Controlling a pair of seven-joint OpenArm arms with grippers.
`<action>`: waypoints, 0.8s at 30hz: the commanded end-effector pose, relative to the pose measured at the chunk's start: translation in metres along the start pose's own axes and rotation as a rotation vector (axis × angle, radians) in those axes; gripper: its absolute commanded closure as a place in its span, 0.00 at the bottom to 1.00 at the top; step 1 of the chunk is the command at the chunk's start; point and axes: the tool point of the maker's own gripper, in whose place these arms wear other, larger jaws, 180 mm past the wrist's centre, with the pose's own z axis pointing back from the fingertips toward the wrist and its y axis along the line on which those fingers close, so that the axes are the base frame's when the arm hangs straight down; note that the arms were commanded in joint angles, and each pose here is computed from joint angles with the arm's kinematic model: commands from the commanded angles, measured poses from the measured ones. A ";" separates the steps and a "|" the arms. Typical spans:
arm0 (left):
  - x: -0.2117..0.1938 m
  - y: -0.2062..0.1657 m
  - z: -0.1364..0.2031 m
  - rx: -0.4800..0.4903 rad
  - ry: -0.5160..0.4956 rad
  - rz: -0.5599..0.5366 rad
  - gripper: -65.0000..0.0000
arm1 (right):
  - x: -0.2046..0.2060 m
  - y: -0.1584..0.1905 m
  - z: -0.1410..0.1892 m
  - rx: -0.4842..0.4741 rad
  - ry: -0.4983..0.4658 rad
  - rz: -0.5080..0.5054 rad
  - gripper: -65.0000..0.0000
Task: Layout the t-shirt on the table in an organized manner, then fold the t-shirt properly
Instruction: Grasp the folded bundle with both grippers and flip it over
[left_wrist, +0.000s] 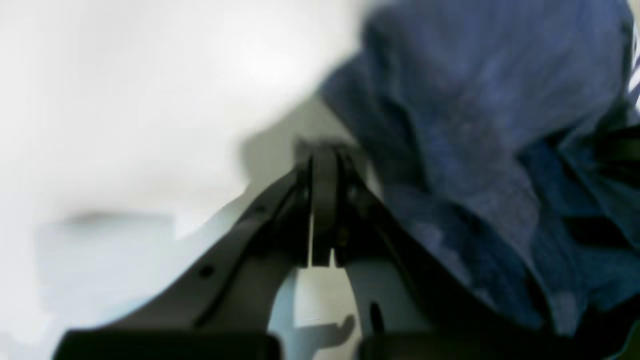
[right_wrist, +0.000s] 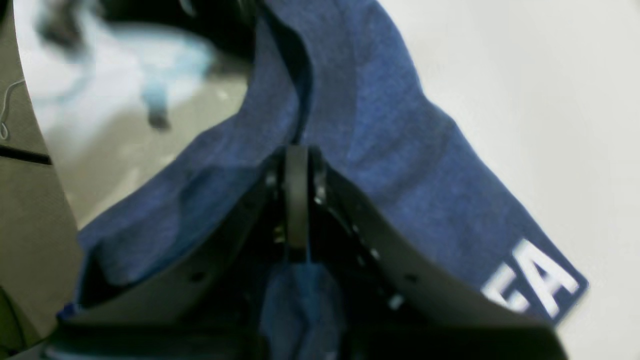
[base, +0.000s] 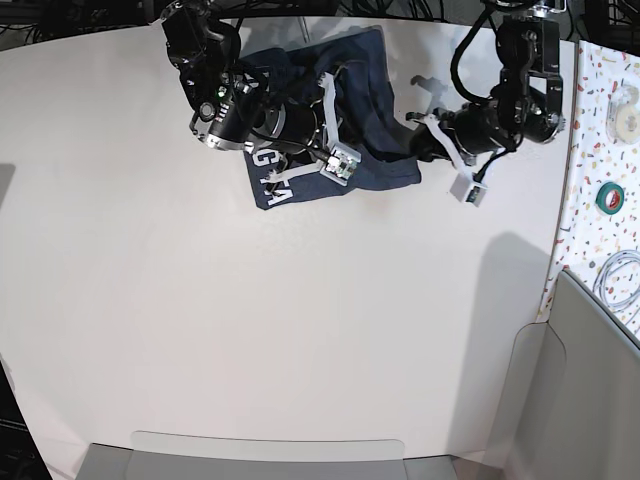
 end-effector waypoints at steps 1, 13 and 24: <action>0.021 -0.005 0.010 -0.007 -0.071 -0.032 1.00 | 0.011 -0.008 0.007 -0.022 -0.048 0.007 1.00; 0.057 -0.063 0.049 -0.205 -0.248 -0.060 1.00 | -0.048 -0.110 0.071 -0.376 -0.069 -0.356 1.00; 0.047 -0.135 0.062 -0.587 -0.140 -0.045 1.00 | -0.060 -0.113 0.076 -0.396 -0.058 -0.391 1.00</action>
